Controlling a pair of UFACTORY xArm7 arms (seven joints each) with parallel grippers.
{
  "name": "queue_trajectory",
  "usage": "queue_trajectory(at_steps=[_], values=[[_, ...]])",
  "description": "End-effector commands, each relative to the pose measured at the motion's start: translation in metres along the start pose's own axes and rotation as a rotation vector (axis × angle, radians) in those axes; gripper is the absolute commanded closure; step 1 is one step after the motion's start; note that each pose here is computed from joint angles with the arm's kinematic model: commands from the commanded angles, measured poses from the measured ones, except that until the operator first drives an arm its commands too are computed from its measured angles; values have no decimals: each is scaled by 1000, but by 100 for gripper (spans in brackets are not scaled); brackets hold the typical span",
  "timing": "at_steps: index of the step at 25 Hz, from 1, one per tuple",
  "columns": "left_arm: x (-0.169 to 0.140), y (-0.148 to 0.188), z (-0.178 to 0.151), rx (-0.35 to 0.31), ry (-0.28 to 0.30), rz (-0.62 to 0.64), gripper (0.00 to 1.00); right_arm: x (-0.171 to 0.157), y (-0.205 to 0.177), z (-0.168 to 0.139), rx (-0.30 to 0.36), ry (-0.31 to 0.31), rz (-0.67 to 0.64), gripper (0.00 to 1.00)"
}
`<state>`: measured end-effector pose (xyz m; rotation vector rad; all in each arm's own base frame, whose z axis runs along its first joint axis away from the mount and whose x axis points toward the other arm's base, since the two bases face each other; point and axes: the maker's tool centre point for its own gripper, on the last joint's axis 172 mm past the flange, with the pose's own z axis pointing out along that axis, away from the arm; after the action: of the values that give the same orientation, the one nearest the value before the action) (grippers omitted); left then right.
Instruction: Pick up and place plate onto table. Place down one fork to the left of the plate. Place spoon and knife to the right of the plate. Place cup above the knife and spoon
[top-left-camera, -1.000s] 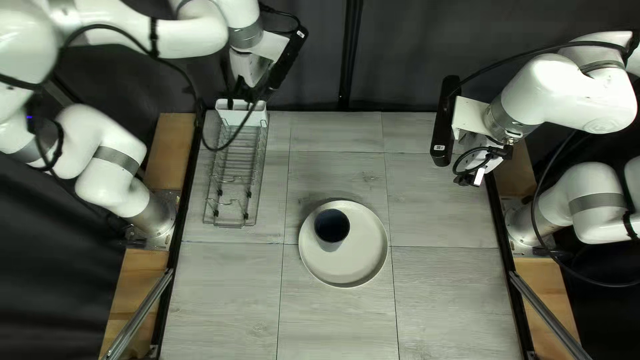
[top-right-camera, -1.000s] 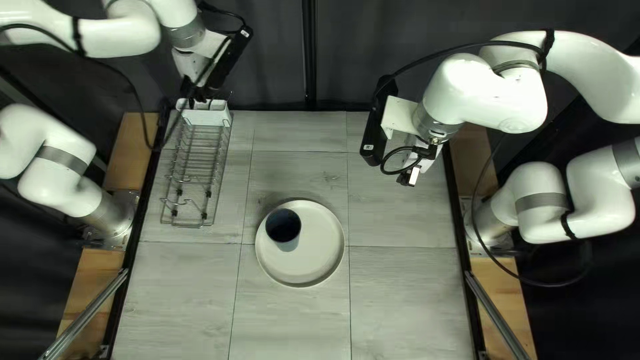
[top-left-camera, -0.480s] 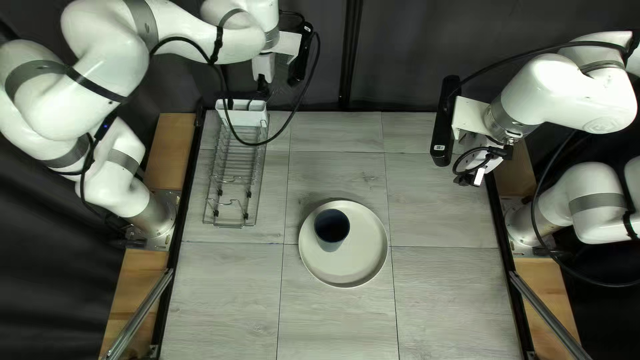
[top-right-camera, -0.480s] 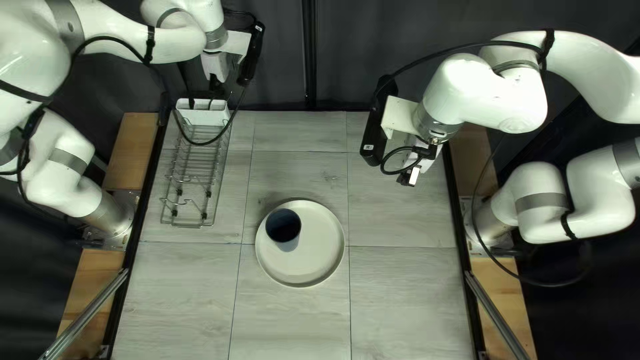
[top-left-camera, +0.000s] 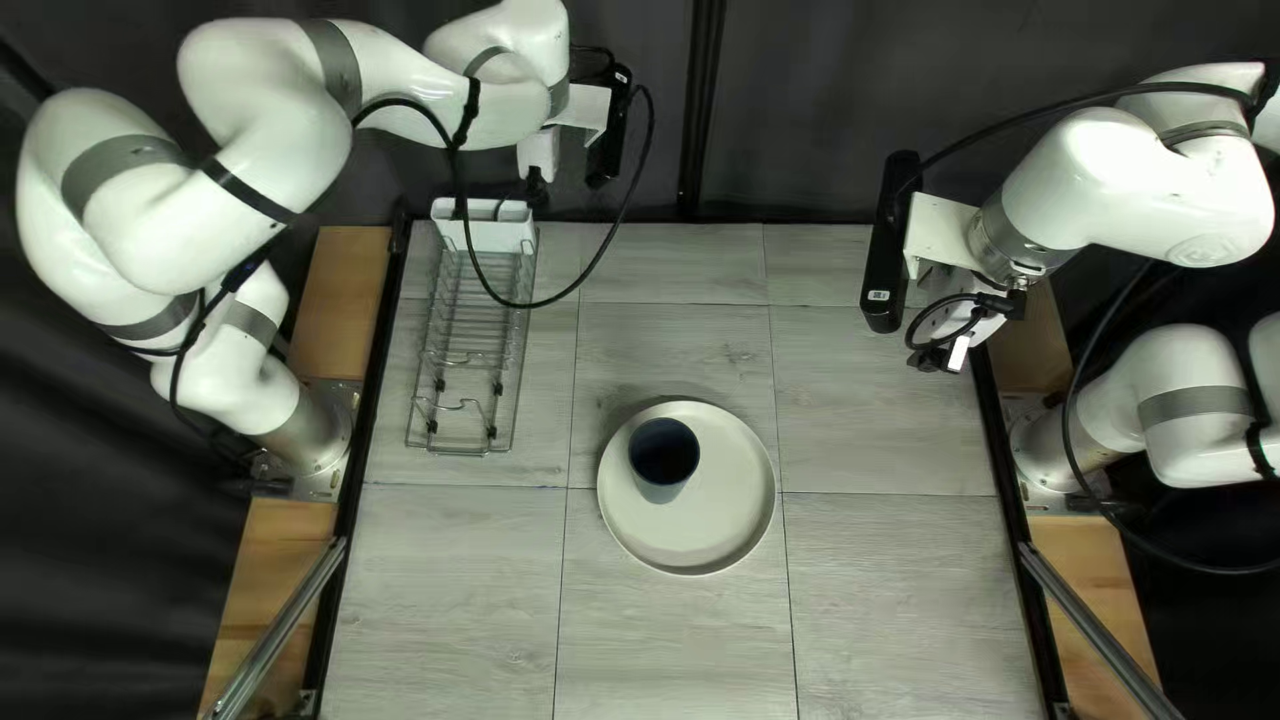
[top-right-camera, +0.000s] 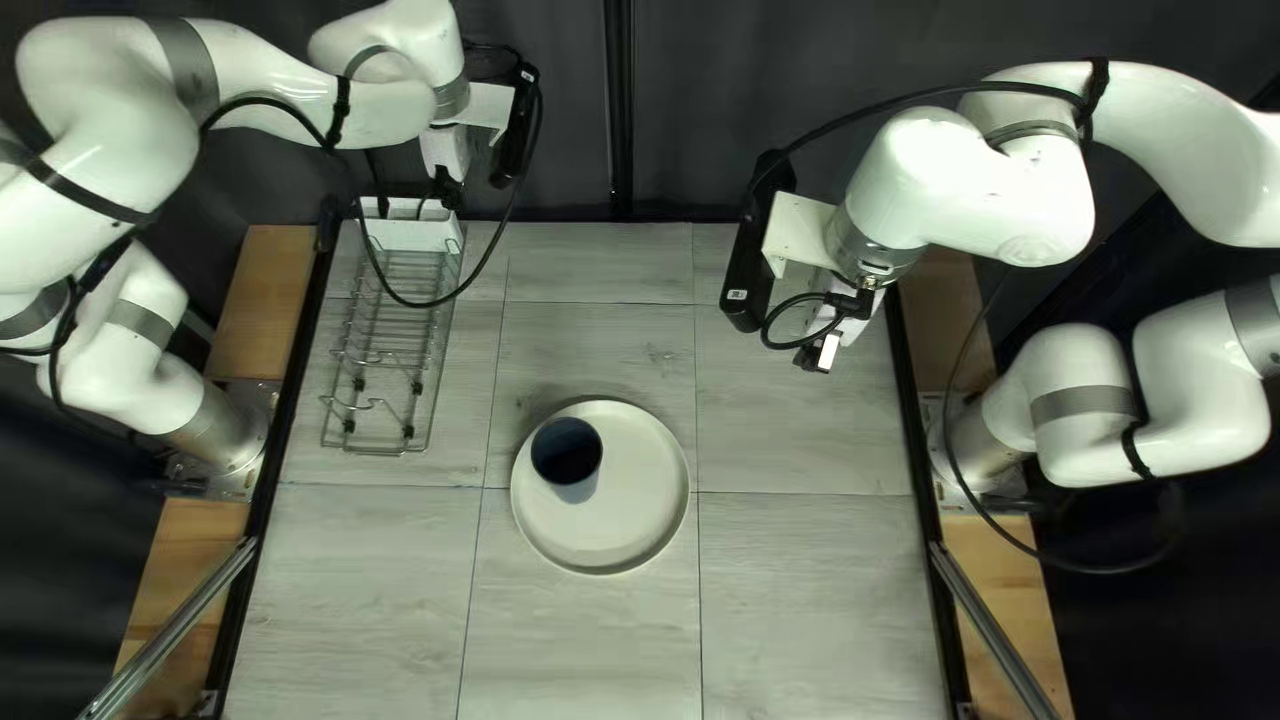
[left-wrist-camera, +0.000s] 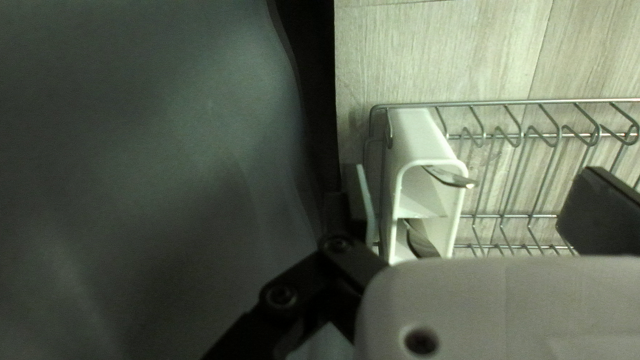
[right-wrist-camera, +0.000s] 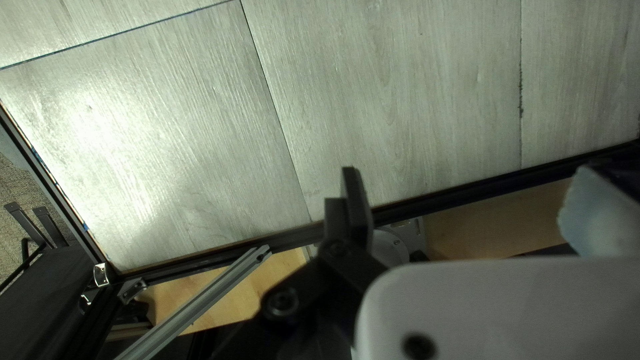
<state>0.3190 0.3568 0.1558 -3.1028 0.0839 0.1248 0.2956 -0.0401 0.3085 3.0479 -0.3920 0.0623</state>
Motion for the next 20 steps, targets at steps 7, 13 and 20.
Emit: queue_trajectory(at_steps=[7,13,20], values=[[-4,8,-11,-13,15,10,100,0,0,0,0,0,0,0],[0,28,-48,2,49,20,100,0,0,0,0,0,0,0],[5,66,-111,20,82,45,100,0,0,0,0,0,0,0]])
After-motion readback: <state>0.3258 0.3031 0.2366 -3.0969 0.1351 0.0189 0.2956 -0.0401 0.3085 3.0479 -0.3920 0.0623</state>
